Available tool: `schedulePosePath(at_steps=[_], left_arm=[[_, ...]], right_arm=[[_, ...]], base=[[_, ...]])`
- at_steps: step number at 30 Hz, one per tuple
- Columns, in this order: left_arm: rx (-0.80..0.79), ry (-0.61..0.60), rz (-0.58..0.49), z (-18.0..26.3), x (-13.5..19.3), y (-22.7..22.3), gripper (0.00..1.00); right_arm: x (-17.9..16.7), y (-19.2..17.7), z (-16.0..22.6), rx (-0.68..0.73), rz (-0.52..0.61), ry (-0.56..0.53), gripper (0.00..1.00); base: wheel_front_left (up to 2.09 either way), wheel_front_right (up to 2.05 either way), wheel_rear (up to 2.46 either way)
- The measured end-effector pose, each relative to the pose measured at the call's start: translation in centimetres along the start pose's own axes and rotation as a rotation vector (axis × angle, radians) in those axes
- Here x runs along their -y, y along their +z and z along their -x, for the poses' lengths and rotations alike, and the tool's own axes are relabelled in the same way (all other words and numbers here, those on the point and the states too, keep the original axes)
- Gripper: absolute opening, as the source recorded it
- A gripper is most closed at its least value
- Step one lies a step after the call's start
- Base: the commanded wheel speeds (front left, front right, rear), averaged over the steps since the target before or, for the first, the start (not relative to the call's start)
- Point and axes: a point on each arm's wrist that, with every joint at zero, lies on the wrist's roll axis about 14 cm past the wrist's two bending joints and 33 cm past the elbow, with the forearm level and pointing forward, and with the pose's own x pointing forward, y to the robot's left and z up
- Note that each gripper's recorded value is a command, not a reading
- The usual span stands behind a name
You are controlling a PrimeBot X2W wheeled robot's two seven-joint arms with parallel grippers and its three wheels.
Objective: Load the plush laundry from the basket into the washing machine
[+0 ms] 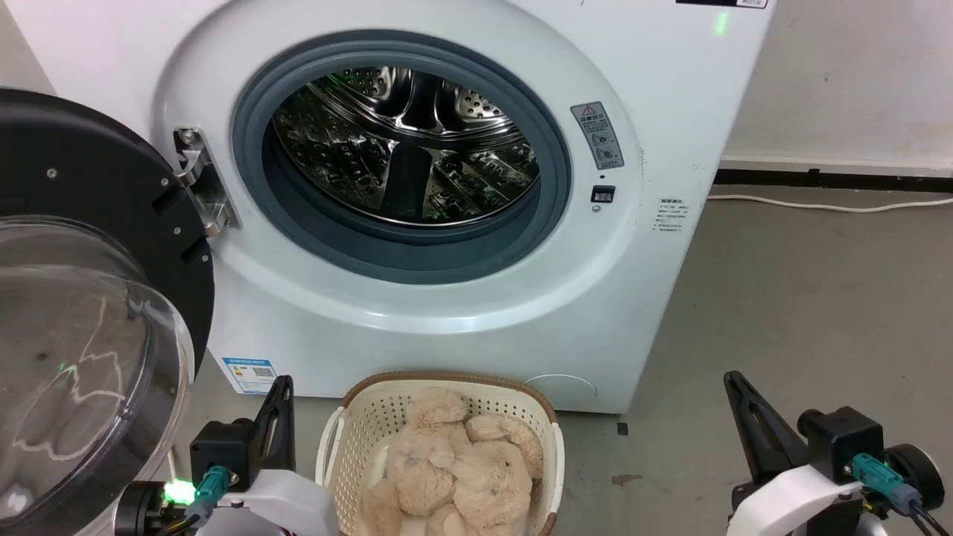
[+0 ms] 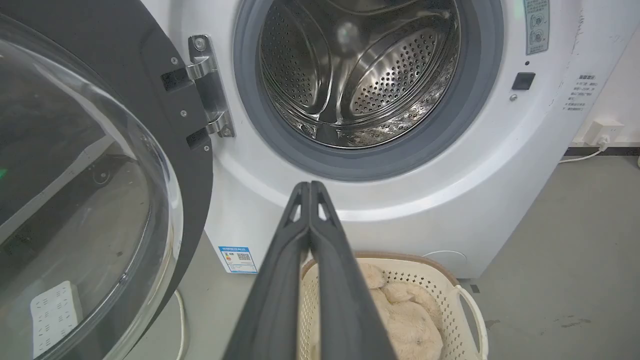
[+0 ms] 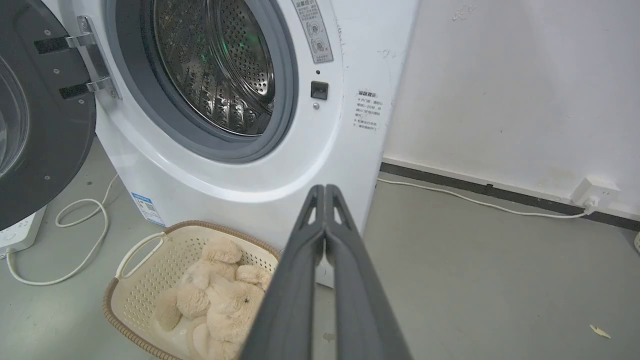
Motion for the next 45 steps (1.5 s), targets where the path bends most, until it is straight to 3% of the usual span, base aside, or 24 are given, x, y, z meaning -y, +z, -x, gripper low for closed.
schedulePosePath(at_steps=[12,13,29,45], left_arm=[[0.000,0.000,0.000,0.0,0.0,0.0,0.00],[0.000,0.000,0.000,0.0,0.0,0.0,1.00],[0.005,-0.037,-0.001,-0.1,1.3,-0.2,1.00],[-0.130,-0.136,0.000,-1.3,4.6,-4.8,1.00]], right_arm=[[0.0,0.0,0.0,0.000,0.000,0.000,0.00],[0.0,0.0,0.0,0.000,0.000,0.000,1.00],[0.4,0.1,0.1,0.014,-0.021,-0.013,1.00],[1.5,-1.3,0.0,-0.004,-0.071,-0.048,1.00]], base=[[0.00,0.00,0.00],[0.00,0.00,0.00],[0.00,0.00,0.00],[0.00,0.00,0.00]])
